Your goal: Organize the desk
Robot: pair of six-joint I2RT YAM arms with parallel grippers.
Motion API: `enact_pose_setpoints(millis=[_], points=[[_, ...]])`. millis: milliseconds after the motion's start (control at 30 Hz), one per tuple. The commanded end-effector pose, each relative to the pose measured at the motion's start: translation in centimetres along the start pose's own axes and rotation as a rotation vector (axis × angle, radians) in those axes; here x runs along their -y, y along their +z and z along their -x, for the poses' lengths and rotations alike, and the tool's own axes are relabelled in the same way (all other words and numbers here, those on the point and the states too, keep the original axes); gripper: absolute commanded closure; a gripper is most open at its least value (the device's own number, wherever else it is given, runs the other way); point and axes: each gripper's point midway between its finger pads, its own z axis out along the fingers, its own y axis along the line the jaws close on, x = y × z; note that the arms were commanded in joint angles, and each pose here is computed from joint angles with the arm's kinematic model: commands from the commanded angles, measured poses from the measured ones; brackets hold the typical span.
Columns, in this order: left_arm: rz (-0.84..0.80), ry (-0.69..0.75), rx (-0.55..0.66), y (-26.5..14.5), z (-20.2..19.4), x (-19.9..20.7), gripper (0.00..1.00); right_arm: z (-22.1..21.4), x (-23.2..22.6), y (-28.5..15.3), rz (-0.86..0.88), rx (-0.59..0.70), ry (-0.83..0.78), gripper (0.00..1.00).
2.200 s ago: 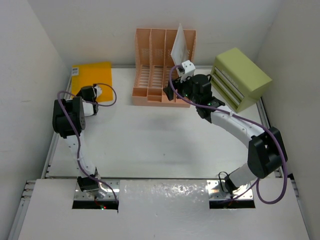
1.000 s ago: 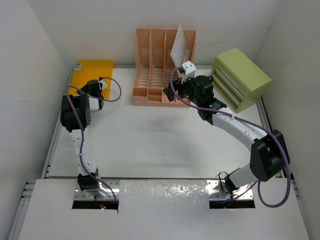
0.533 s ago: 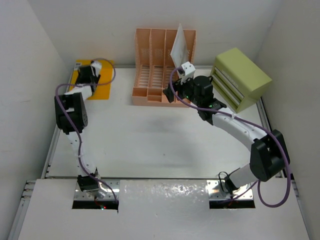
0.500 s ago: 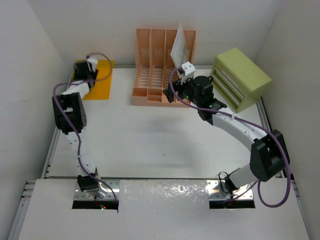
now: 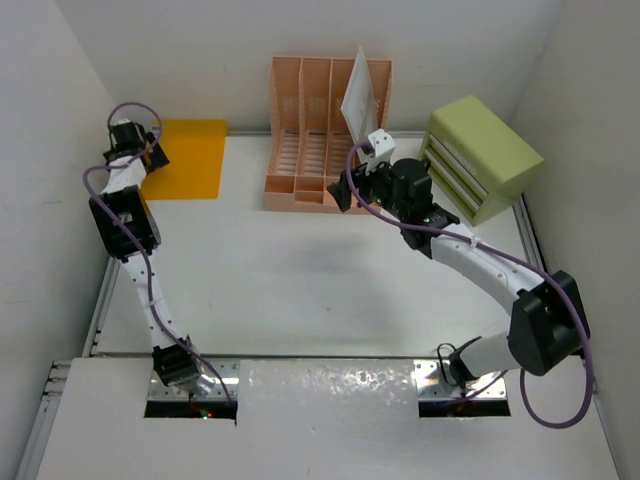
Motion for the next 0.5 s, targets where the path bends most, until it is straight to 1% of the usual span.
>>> enact_pose_setpoints(millis=[0, 67, 100, 133, 233, 333, 467], points=[[0.114, -0.067, -0.055, -1.0, -1.2, 0.9, 0.0, 1.9, -1.3, -0.9, 0.039, 0.069, 0.003, 0.19], [0.087, -0.096, -0.098, -1.1, -2.6, 1.3, 0.0, 2.0, -1.4, -1.0, 0.039, 0.075, 0.003, 0.19], [0.062, -0.132, -0.128, -1.3, -3.2, 1.7, 0.0, 2.0, -1.6, -1.1, 0.044, 0.079, 0.005, 0.19], [0.057, -0.174, -0.132, -1.5, -3.1, 1.9, 0.0, 1.9, -1.7, -1.2, 0.047, 0.077, 0.005, 0.19], [0.074, -0.214, -0.112, -1.5, -3.0, 1.3, 0.0, 2.0, -1.9, -1.4, 0.051, 0.082, 0.001, 0.19], [0.074, -0.211, -0.114, -1.3, -3.3, 1.3, 0.0, 2.0, -1.9, -1.7, 0.046, 0.081, -0.005, 0.19], [-0.009, -0.172, -0.164, -2.2, -4.0, 2.3, 0.0, 2.1, -1.6, -2.1, 0.027, 0.087, -0.014, 0.19]])
